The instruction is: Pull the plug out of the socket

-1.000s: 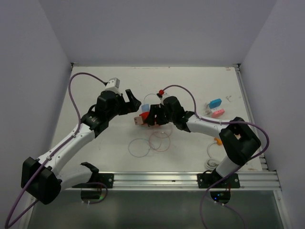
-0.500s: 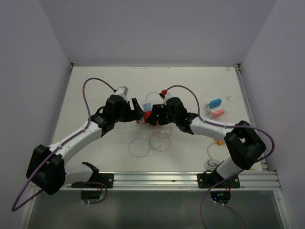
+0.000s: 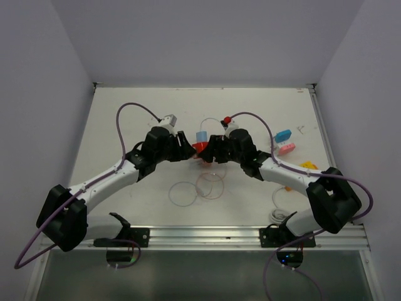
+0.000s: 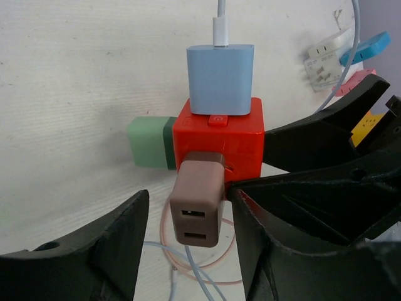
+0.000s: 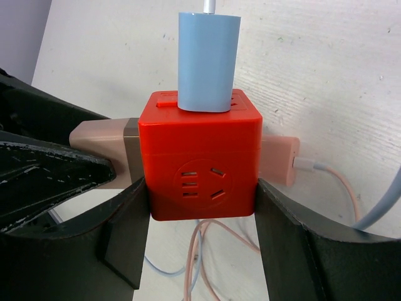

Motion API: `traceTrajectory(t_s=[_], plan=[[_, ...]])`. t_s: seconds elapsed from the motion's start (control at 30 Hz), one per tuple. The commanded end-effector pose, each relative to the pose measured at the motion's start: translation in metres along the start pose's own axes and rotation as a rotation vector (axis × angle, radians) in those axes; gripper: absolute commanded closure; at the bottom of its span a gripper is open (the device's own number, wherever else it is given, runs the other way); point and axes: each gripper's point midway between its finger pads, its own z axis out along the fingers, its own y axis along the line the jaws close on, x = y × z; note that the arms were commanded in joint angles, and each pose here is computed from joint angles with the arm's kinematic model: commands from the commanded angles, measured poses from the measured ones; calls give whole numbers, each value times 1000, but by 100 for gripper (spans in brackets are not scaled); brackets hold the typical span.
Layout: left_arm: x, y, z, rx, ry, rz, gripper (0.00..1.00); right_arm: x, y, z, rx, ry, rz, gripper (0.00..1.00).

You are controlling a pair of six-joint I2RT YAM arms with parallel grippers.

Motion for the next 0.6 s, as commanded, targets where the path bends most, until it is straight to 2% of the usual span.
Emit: traceTrajectory(t_s=[0.0, 0.3, 0.43, 0.5, 0.53, 0.57], plan=[[-9, -16, 4, 74, -62, -4, 44, -43, 31, -13, -109, -151, -12, 100], [-9, -26, 10, 90, -77, 24, 48, -40, 30, -12, -111, -146, -15, 100], [-9, -26, 10, 64, -84, 50, 64, -38, 26, -11, -100, -141, -14, 100], [-12, -27, 8, 60, -95, 56, 76, -37, 26, -10, -99, -140, -15, 100], [-11, -26, 7, 58, -91, 61, 86, -35, 23, -10, -95, -136, -15, 100], [-11, -27, 6, 59, -92, 63, 90, -35, 22, -9, -92, -136, -14, 100]])
